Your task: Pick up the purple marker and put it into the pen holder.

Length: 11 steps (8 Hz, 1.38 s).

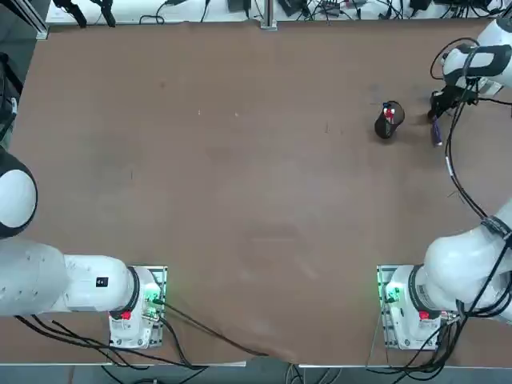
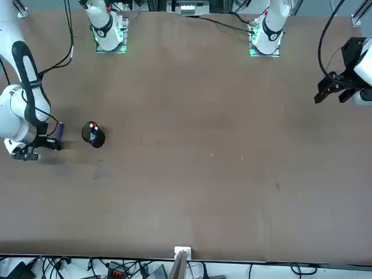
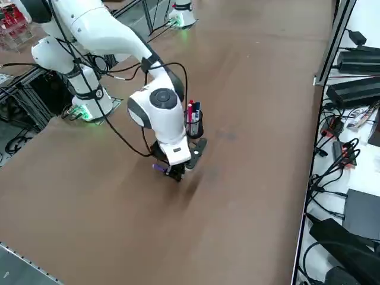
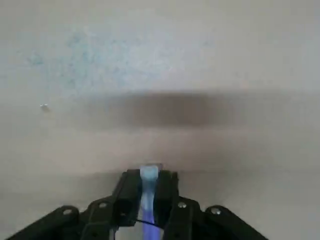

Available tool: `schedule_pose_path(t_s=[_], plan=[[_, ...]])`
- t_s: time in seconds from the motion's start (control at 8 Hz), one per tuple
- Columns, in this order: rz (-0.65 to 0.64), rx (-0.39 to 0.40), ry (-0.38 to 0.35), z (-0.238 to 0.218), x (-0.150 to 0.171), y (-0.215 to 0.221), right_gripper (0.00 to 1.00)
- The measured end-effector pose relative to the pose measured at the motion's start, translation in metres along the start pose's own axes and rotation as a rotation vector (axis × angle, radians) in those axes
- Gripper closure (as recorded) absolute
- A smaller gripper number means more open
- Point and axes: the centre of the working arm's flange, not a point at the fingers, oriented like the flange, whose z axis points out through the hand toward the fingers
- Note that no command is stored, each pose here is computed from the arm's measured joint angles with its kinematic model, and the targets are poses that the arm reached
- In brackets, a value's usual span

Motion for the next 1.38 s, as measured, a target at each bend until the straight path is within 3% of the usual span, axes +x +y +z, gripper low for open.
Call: schedule_pose_path(t_s=[0.38,0.75,1.38], plan=[[0.032,0.002,-0.027,-0.130,0.018,-0.027,0.82],[0.201,-0.063,0.051,-0.214,0.022,-0.085,0.82],[0.625,-0.503,0.173,-0.220,0.020,-0.230,0.82]])
